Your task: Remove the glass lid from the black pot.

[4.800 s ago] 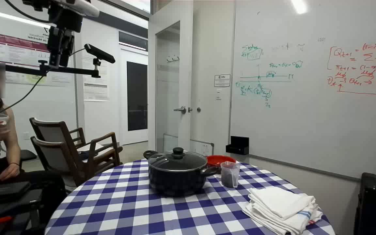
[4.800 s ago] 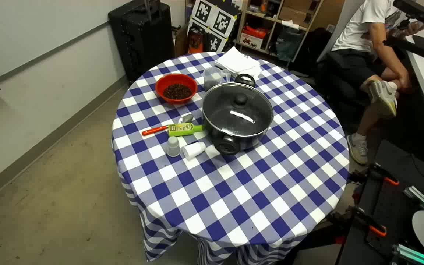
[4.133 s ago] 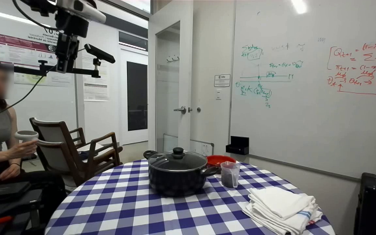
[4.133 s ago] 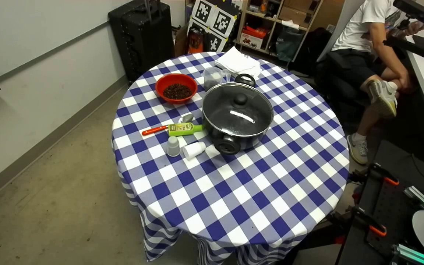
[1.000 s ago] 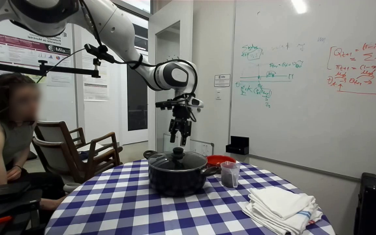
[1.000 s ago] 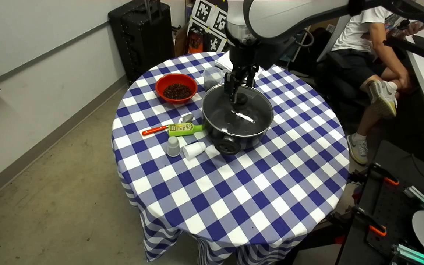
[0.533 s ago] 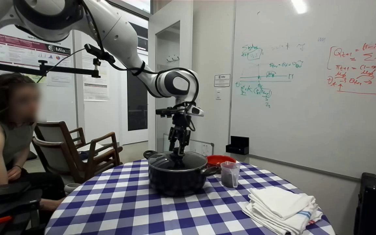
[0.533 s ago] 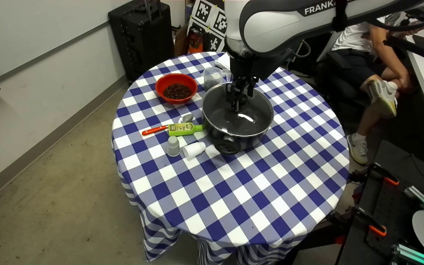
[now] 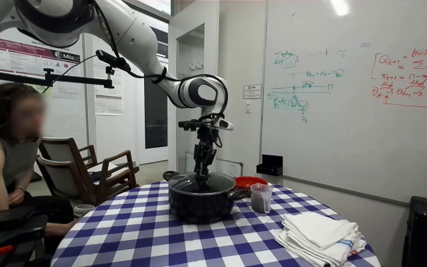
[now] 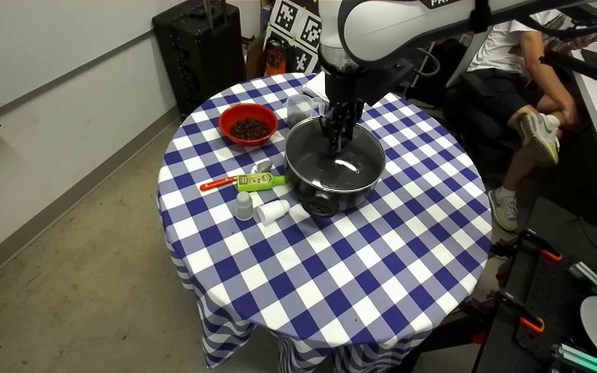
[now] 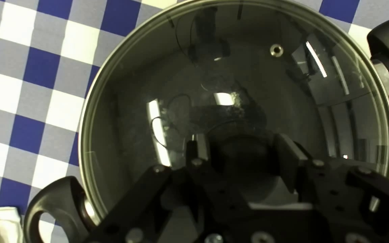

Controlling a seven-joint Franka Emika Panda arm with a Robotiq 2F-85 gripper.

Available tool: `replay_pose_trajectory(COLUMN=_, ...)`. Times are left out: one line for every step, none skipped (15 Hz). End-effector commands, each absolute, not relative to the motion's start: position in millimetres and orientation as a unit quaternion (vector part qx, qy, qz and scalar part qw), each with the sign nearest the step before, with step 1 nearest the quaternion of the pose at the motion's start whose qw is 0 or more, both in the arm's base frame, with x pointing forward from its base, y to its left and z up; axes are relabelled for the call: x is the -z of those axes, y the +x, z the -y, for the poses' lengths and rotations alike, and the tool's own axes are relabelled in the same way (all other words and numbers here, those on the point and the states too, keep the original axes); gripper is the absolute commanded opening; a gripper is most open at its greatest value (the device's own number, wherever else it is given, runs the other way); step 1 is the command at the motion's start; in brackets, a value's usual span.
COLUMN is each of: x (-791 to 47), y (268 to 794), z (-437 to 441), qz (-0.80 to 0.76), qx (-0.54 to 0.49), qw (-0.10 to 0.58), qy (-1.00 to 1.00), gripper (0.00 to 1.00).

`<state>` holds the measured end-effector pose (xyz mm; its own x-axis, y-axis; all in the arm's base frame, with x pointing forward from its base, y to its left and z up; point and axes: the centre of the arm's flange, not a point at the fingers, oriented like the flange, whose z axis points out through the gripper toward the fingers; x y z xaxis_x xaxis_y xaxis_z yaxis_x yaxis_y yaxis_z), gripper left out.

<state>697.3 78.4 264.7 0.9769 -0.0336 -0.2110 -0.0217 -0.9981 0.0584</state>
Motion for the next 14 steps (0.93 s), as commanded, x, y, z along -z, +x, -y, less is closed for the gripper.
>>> replay_pose_trajectory(x=-271.7, y=702.8, z=-76.4, qz=0.026, qx=0.107, qw=0.022, qy=0.994, gripper=0.24)
replay_pose_trajectory(x=-273.6, y=701.9, z=-75.7, qz=0.026, qx=0.106, qw=0.021, qy=0.994, gripper=0.24)
replay_pose_trajectory(x=-280.5, y=699.3, z=-74.4, qz=0.025, qx=0.104, qw=0.018, qy=0.994, gripper=0.24)
replay_pose_trajectory(x=-291.7, y=696.1, z=-72.2, qz=0.023, qx=0.099, qw=0.014, qy=0.995, gripper=0.24)
replay_pose_trajectory(x=-307.9, y=691.5, z=-68.4, qz=0.022, qx=0.092, qw=0.009, qy=0.996, gripper=0.24)
replay_pose_trajectory(x=-329.3, y=685.1, z=-63.1, qz=0.018, qx=0.085, qw=0.000, qy=0.996, gripper=0.24)
replay_pose_trajectory(x=-349.6, y=677.8, z=-58.0, qz=0.012, qx=0.075, qw=-0.009, qy=0.997, gripper=0.24)
replay_pose_trajectory(x=-363.6, y=675.4, z=-53.9, qz=0.007, qx=0.060, qw=-0.018, qy=0.998, gripper=0.24)
replay_pose_trajectory(x=-381.8, y=670.0, z=-48.8, qz=0.001, qx=0.045, qw=-0.020, qy=0.999, gripper=0.24)
replay_pose_trajectory(x=-401.3, y=663.7, z=-42.1, qz=-0.002, qx=0.033, qw=-0.019, qy=0.999, gripper=0.24)
replay_pose_trajectory(x=-421.1, y=656.4, z=-34.0, qz=0.000, qx=0.022, qw=-0.018, qy=1.000, gripper=0.24)
replay_pose_trajectory(x=-439.1, y=647.8, z=-23.9, qz=0.010, qx=0.013, qw=-0.015, qy=1.000, gripper=0.24)
replay_pose_trajectory(x=-454.0, y=637.0, z=-11.7, qz=0.027, qx=0.011, qw=-0.011, qy=1.000, gripper=0.24)
replay_pose_trajectory(x=-467.9, y=626.3, z=2.3, qz=0.039, qx=0.012, qw=-0.016, qy=0.999, gripper=0.24)
